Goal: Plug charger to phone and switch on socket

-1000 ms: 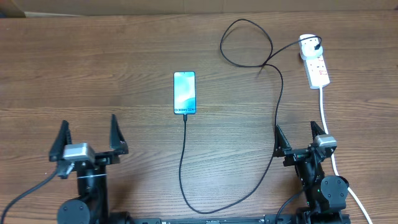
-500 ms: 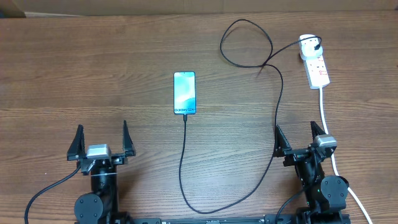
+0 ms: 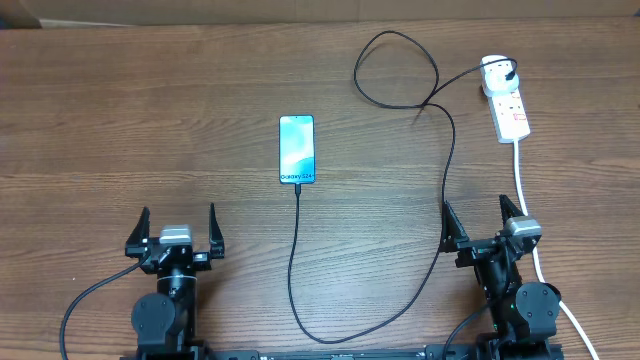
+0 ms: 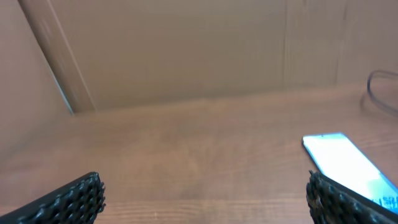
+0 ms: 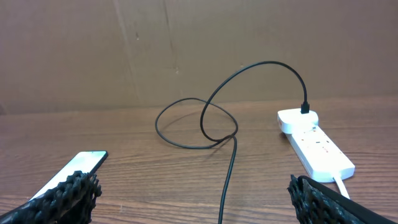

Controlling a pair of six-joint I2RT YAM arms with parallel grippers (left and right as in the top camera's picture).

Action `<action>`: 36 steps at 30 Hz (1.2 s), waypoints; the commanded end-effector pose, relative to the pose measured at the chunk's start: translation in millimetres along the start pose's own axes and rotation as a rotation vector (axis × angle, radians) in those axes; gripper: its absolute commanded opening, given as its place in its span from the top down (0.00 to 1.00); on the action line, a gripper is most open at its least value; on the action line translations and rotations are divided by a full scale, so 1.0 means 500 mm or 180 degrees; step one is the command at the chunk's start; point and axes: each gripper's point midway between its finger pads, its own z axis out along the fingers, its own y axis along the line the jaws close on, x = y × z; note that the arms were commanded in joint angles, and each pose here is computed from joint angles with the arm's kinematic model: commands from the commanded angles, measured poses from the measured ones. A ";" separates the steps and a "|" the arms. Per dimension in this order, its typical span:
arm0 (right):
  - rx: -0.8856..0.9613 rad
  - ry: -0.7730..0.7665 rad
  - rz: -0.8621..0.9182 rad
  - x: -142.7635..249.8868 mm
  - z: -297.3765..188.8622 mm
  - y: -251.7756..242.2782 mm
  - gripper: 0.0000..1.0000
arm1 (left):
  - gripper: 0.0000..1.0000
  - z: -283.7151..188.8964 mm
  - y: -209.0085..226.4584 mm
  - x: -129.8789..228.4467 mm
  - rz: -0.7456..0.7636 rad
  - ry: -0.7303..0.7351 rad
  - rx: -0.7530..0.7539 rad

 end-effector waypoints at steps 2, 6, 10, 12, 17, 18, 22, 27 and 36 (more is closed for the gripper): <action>0.0008 -0.0013 -0.0004 0.004 0.000 -0.001 0.00 | 0.01 -0.001 -0.011 0.022 0.0053 0.0115 0.0102; 0.0008 -0.0012 -0.0002 0.004 0.000 -0.001 0.00 | 0.01 -0.001 -0.011 0.022 0.0053 0.0115 0.0100; 0.0008 -0.0013 -0.0003 0.004 0.000 -0.001 0.00 | 0.00 -0.001 -0.011 0.022 0.0053 0.0115 0.0100; 0.0008 -0.0012 -0.0004 0.004 0.000 -0.001 0.00 | 0.00 -0.001 -0.011 0.022 0.0053 0.0115 0.0100; 0.0008 -0.0012 -0.0004 0.004 0.000 -0.001 0.00 | 0.00 -0.001 -0.011 0.022 0.0053 0.0115 0.0100; 0.0008 -0.0012 -0.0004 0.004 0.000 -0.001 0.00 | 0.01 -0.001 -0.011 0.022 0.0053 0.0115 0.0100; 0.0008 -0.0012 -0.0004 0.004 0.000 -0.001 0.00 | 0.00 -0.001 -0.011 0.022 0.0053 0.0115 0.0100; 0.0008 -0.0013 -0.0004 0.004 0.000 -0.001 0.00 | 0.00 -0.001 -0.011 0.022 0.0053 0.0115 0.0100; 0.0008 -0.0012 -0.0004 0.004 0.000 -0.001 0.00 | 0.01 -0.001 -0.011 0.022 0.0053 0.0116 0.0101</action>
